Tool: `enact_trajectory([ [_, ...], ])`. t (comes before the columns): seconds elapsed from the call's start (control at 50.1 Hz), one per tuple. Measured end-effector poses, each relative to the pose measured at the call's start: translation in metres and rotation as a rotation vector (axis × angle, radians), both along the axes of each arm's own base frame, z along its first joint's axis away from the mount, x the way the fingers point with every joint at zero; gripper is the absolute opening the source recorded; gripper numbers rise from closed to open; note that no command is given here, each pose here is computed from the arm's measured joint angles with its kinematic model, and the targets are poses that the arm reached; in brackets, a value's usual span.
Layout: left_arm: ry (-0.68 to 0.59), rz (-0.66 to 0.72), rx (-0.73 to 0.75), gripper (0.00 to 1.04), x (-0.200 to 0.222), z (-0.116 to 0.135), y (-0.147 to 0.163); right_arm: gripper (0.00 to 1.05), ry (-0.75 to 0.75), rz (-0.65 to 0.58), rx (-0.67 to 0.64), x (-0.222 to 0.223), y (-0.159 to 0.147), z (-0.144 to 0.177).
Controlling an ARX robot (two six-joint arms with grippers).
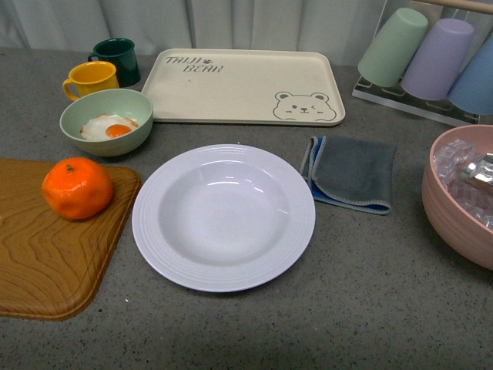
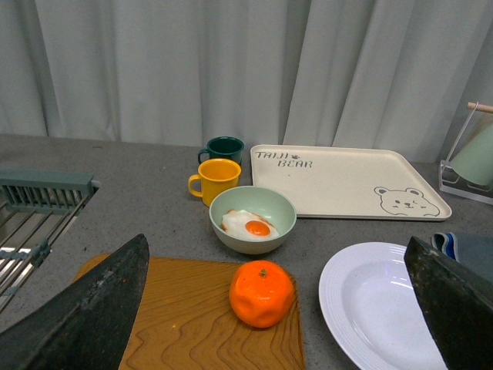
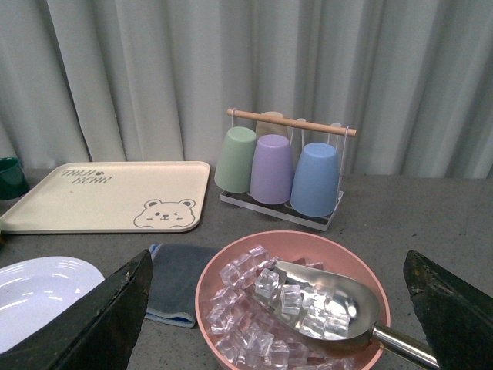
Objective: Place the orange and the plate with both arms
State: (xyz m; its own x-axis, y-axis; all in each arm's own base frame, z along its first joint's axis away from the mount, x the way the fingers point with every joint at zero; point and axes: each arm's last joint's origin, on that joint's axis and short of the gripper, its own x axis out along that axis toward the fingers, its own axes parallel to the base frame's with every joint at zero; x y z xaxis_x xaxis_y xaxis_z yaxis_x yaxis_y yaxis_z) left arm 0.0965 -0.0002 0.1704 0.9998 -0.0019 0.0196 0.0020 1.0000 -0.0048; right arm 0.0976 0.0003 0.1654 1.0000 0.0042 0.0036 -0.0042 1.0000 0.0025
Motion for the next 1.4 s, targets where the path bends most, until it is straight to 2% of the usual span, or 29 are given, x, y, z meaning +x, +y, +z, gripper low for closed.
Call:
enact_trajectory([
  [0.28,0.002,0.005,0.000,0.98,0.000,0.000,0.000,0.95,0.000,0.000,0.000,0.000,0.000,0.000],
  [0.32,0.084,0.057,-0.027,0.98,0.000,-0.001,0.000,0.95,0.000,0.000,0.000,0.000,0.000,0.000],
  [0.36,0.264,0.102,-0.067,0.98,0.004,-0.005,0.001,0.95,0.000,0.000,0.000,0.000,0.000,0.000],
  [0.4,0.326,0.120,-0.075,0.98,0.009,-0.009,0.002,0.95,0.000,0.000,0.000,0.000,0.000,0.000],
  [0.599,0.381,0.132,-0.118,0.98,0.042,0.000,0.003,0.95,0.000,0.000,0.000,0.000,0.000,0.000],
  [0.699,0.419,0.107,-0.103,0.98,0.086,0.006,-0.002,0.95,0.000,0.000,0.000,0.000,0.000,0.000],
  [0.879,0.606,0.077,-0.047,0.98,0.160,-0.020,-0.019,0.95,0.000,0.000,0.000,0.000,0.000,0.000],
  [0.939,0.639,0.081,-0.057,0.98,0.172,-0.026,-0.021,0.95,0.000,0.000,0.000,0.000,0.000,0.000],
  [1.139,0.714,0.079,-0.017,0.98,0.200,-0.047,-0.025,0.95,0.000,0.000,0.000,0.000,0.000,0.000],
  [1.398,0.818,0.036,-0.025,0.98,0.218,-0.059,-0.028,0.95,0.000,0.000,0.000,0.000,0.000,0.000],
])
